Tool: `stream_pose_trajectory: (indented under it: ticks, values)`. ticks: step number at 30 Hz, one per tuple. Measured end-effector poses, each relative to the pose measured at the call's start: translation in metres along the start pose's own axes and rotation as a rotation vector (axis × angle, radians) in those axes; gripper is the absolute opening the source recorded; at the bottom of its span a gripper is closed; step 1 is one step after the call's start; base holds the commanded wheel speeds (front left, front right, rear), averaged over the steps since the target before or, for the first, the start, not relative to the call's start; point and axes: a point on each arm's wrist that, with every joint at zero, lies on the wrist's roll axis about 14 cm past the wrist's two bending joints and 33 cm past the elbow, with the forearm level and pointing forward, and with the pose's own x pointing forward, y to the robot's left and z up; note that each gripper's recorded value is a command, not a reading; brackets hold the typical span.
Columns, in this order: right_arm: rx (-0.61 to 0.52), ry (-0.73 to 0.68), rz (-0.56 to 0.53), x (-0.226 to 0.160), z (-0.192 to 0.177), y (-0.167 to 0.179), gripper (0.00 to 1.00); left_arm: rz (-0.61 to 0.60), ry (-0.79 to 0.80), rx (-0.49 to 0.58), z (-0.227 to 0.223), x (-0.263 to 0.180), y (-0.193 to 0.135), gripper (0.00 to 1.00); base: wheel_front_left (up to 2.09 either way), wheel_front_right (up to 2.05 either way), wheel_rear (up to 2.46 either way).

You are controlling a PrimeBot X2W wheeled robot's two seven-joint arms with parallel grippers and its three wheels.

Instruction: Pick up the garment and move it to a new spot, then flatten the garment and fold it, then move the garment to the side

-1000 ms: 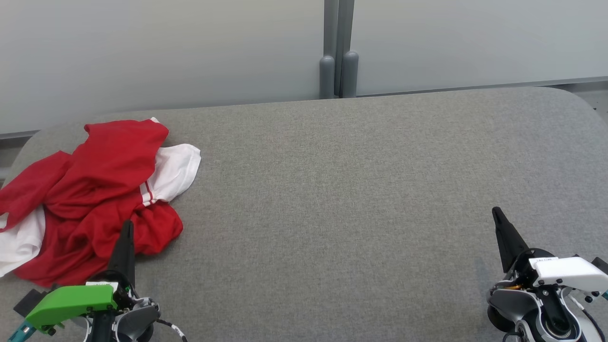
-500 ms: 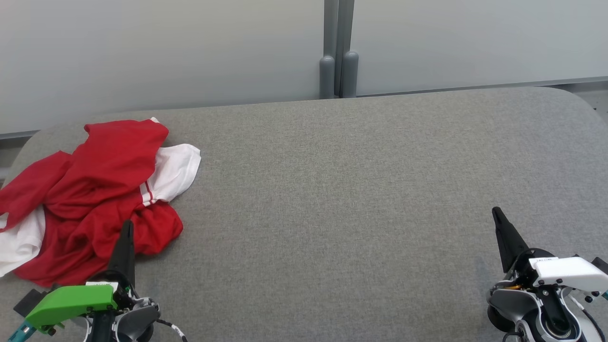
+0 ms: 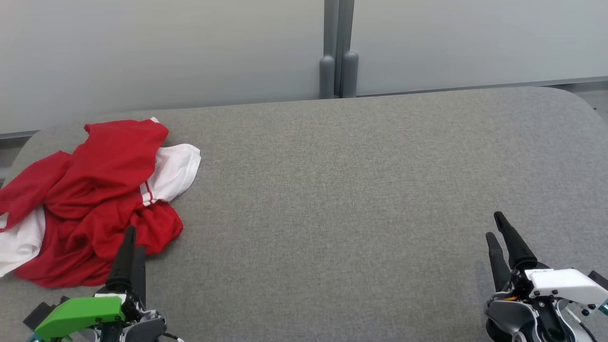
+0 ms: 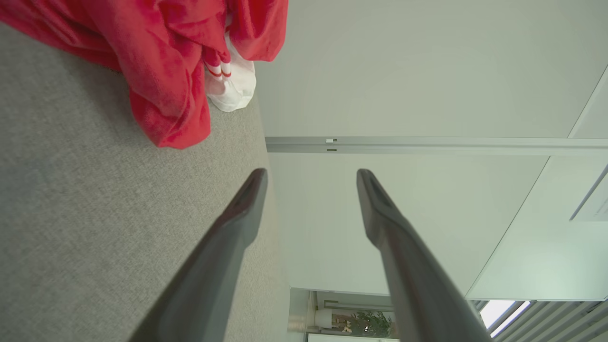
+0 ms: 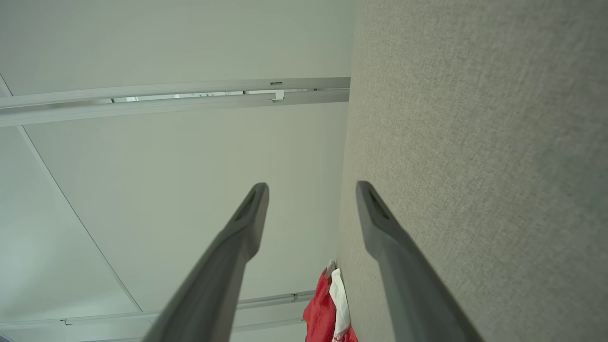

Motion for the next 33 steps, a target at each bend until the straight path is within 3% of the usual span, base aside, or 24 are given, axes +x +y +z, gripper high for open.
stream_pose_trajectory:
  ticks: [8, 14, 33]
  values:
    - [-0.059, -0.019, -0.001, -0.002, 0.001, 0.0, 1.0, -0.001, -0.004, 0.024, -0.006, 0.0, 0.0, 1.0, 0.0, 0.0, 0.0]
    - [-0.173, -0.036, 0.006, -0.002, 0.004, 0.004, 1.0, -0.008, -0.004, 0.102, -0.01, 0.0, -0.003, 1.0, 0.0, 0.0, 0.0]
    - [-0.696, -0.03, 0.062, -0.004, -0.002, 0.023, 1.0, -0.034, 0.046, 0.532, -0.03, -0.002, -0.005, 1.0, 0.0, 0.0, 0.0]
